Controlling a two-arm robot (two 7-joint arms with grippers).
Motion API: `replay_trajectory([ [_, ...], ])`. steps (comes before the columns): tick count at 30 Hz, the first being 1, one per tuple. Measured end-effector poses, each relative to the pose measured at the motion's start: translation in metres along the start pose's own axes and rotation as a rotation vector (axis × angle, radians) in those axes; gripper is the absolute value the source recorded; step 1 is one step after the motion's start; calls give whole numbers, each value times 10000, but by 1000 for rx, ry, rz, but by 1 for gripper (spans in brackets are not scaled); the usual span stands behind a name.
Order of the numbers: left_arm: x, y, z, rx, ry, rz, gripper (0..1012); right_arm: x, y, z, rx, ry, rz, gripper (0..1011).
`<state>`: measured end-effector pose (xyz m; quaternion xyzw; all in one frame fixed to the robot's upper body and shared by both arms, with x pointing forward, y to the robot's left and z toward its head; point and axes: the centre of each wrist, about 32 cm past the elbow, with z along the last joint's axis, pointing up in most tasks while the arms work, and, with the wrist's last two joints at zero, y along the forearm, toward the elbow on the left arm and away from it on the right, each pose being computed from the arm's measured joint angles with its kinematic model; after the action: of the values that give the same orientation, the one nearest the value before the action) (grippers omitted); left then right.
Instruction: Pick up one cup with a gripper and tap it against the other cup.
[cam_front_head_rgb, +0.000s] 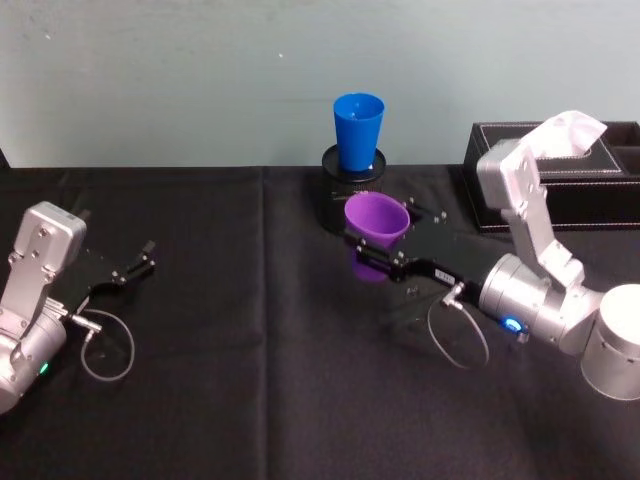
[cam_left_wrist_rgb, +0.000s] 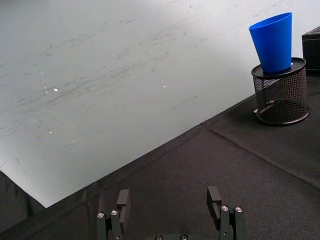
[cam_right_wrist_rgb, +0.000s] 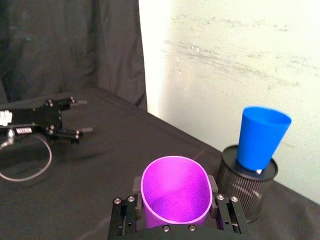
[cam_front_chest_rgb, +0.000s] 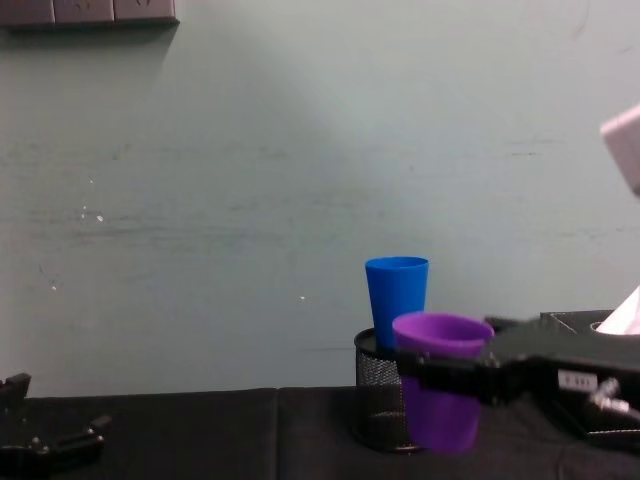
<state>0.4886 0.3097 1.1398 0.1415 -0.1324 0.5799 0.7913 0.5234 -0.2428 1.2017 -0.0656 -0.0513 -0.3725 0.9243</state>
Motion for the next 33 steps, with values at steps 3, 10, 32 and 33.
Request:
replay_trajectory([
  [3,0,0,0,0,0,0,1000,9,-5,100,-1,-6,2,723],
  [10,0,0,0,0,0,0,1000,33,-9,354,3,-21,9,723],
  [32,0,0,0,0,0,0,1000,37,-10,424,3,-29,17,723],
  [33,0,0,0,0,0,0,1000,37,-10,423,3,-29,17,723],
])
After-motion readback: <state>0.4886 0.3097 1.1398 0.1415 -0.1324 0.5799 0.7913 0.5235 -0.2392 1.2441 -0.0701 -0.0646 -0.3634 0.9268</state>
